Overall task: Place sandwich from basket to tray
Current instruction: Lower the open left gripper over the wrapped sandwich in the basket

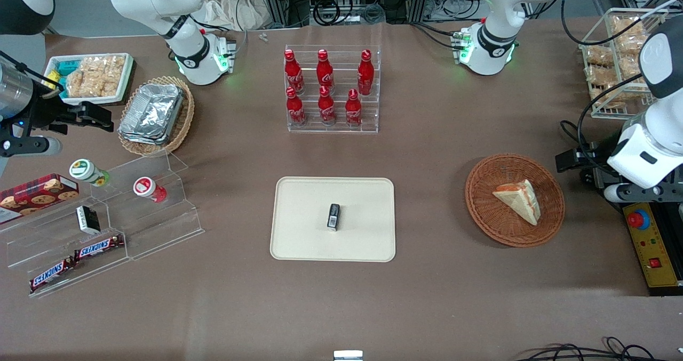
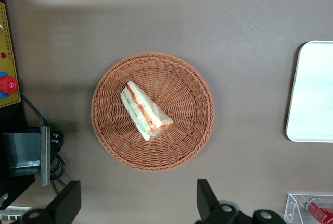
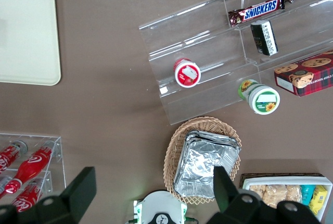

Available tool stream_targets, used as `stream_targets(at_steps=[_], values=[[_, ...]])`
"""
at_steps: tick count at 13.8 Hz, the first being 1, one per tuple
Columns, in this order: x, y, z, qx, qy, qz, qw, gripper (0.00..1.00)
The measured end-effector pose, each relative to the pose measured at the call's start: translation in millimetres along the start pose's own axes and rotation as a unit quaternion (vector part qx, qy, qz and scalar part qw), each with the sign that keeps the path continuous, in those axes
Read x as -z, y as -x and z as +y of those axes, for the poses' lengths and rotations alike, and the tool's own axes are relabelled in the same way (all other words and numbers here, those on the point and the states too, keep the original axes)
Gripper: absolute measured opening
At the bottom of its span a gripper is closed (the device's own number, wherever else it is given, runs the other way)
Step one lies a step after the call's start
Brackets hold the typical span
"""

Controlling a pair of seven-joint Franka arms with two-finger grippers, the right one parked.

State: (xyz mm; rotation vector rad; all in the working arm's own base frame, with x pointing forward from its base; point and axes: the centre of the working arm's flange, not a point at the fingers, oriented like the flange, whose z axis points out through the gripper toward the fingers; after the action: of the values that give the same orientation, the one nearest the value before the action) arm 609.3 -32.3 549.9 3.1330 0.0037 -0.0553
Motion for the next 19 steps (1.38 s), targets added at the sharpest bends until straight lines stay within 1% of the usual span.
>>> stream_targets(at_steps=[5, 6, 7, 8, 10, 11, 13, 14, 16, 17, 19], values=[[-6.0, -3.4, 0.5, 0.002, 0.0, -0.004, 1.0, 1.0], [-9.2, -4.6, 0.7, 0.016, 0.0, -0.007, 0.9999, 1.0], [-13.4, -6.6, 0.8, 0.045, 0.0, -0.01, 0.9989, 1.0], [-19.8, -10.4, 1.0, 0.08, 0.0, -0.008, 0.9968, 1.0], [-48.3, -21.7, 1.8, 0.144, 0.003, 0.008, 0.9896, 1.0], [-69.8, -24.8, 1.3, 0.175, 0.004, 0.01, 0.9846, 1.0], [-111.6, -24.5, -3.3, 0.239, 0.001, 0.002, 0.9709, 1.0], [-129.8, -23.3, -5.6, 0.259, -0.001, -0.004, 0.9658, 1.0], [-161.2, -21.2, -8.3, 0.287, -0.006, -0.011, 0.9578, 1.0], [-177.3, -19.1, -9.4, 0.295, -0.012, -0.015, 0.9552, 1.0], [-211.4, -13.0, -10.8, 0.307, -0.021, -0.014, 0.9513, 1.0]])
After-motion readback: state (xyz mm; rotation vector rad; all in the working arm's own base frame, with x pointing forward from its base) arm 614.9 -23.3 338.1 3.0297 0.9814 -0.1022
